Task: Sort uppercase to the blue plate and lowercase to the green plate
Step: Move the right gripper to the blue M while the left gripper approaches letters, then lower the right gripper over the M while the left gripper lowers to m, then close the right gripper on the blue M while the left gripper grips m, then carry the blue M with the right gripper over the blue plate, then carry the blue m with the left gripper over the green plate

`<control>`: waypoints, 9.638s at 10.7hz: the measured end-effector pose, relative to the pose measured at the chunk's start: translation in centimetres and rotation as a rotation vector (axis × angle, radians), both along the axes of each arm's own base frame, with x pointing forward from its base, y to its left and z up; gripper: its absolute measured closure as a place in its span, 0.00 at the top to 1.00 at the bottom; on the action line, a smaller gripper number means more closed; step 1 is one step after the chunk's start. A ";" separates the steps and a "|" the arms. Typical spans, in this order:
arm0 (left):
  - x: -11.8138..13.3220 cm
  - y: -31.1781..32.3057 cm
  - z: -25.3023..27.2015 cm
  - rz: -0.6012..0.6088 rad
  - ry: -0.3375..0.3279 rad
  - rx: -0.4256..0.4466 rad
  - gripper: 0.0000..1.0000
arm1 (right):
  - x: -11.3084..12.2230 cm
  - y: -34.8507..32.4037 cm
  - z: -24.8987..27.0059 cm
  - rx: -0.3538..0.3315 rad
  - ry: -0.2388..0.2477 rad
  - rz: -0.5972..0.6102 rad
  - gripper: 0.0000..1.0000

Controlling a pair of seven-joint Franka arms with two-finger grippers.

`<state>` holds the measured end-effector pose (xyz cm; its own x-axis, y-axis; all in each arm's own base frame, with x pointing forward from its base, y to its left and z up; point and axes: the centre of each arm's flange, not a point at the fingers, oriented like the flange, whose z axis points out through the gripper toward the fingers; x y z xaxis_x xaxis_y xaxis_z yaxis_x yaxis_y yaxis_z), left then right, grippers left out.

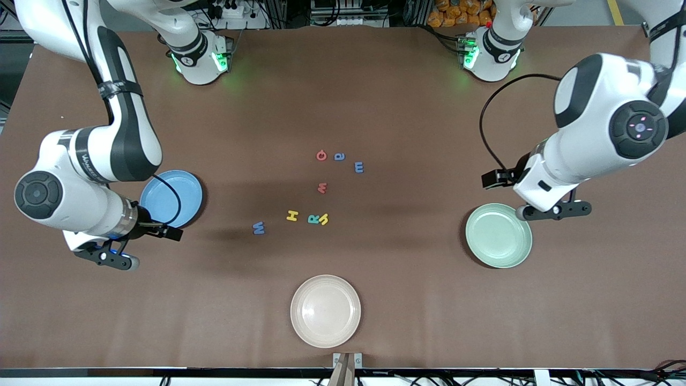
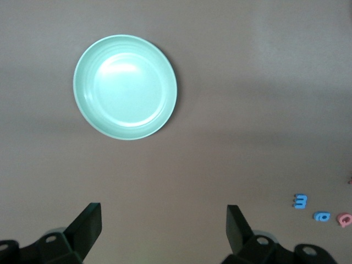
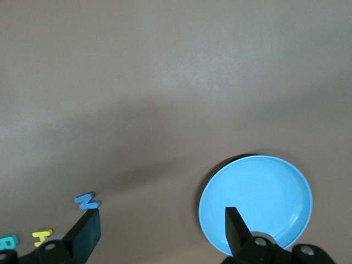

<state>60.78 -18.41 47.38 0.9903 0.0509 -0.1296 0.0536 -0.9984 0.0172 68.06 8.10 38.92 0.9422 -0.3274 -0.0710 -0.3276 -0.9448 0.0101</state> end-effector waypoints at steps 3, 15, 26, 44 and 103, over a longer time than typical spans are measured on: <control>-0.9 -2.0 -4.2 -0.028 -0.031 -0.008 1.00 | 0.4 0.9 -1.0 0.066 -0.007 -0.107 1.00; -3.6 -8.8 -8.3 -0.050 -0.020 0.003 1.00 | 0.7 9.0 -8.9 0.052 -0.010 -0.362 1.00; -7.8 -18.5 -14.4 0.070 -0.081 -0.033 1.00 | -0.7 11.7 -14.8 0.035 -0.042 -0.842 1.00; -18.5 -31.6 -27.5 0.233 -0.231 -0.010 1.00 | -5.9 17.0 -22.4 0.011 -0.052 -0.960 1.00; -16.5 -25.1 -25.3 0.071 -0.276 0.081 0.28 | -11.7 -14.3 -15.7 -0.040 0.176 -0.446 0.43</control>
<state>44.33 -43.52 22.11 0.9810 0.1207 0.1517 0.1279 -0.9911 -0.0382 56.38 -6.23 23.24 0.6840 -0.7026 -0.1963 -0.6908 -0.7103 0.1351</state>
